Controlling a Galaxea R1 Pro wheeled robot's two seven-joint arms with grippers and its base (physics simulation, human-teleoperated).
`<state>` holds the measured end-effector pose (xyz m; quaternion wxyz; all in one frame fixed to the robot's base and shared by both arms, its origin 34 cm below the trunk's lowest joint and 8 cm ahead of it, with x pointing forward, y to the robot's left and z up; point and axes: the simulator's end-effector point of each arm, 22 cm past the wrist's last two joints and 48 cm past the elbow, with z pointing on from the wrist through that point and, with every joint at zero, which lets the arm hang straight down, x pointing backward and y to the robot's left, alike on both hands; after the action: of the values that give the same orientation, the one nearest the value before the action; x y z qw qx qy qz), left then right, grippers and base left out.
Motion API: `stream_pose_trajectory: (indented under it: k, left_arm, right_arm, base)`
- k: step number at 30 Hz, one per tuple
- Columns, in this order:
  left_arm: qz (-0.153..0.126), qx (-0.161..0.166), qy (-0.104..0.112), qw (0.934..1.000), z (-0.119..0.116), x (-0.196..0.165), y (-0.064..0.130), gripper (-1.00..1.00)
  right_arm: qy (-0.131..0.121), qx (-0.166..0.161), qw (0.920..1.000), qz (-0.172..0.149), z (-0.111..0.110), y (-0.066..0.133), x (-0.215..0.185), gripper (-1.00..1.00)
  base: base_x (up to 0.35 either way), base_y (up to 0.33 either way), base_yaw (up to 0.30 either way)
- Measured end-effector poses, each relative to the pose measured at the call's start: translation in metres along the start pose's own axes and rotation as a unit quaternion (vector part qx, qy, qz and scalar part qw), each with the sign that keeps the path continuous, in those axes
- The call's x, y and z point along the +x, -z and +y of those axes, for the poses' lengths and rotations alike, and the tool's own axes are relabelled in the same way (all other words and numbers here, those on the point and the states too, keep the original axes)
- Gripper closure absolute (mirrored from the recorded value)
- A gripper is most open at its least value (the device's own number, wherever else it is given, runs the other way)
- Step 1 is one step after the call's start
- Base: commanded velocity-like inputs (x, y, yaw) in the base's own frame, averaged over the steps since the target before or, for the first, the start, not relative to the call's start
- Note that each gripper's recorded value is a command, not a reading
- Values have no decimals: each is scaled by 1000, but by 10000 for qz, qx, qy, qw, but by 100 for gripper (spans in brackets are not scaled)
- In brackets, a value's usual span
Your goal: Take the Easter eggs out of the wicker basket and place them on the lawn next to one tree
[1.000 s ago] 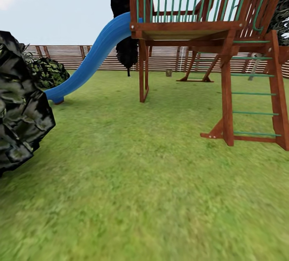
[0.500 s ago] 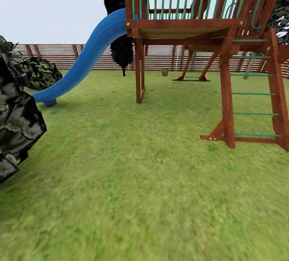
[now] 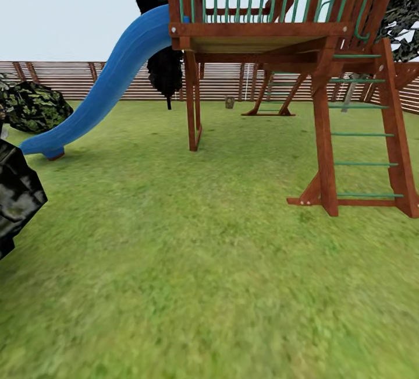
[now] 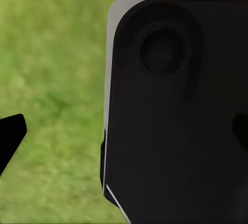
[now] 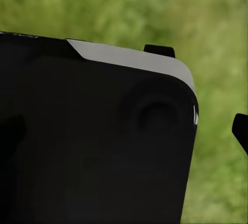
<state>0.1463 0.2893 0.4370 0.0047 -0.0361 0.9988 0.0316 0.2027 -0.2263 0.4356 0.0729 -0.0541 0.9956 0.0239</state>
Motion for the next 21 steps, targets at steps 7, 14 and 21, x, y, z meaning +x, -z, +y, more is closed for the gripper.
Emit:
stream_pose_trajectory:
  k: [7,14,21]
  left_arm:
    - [38,0,-2,10000,0,3,0,-100]
    - [40,3,-1,10000,-1,3,0,-100]
    - [40,1,-1,10000,-1,3,0,-100]
  right_arm:
    - [20,1,10000,39,-1,0,3,-100]
    - [58,-1,10000,48,-1,0,3,-100]
    - [34,-4,10000,35,0,0,3,-100]
  base:
    - [318,87,0]
    - [318,4,0]
    - [318,0,-176]
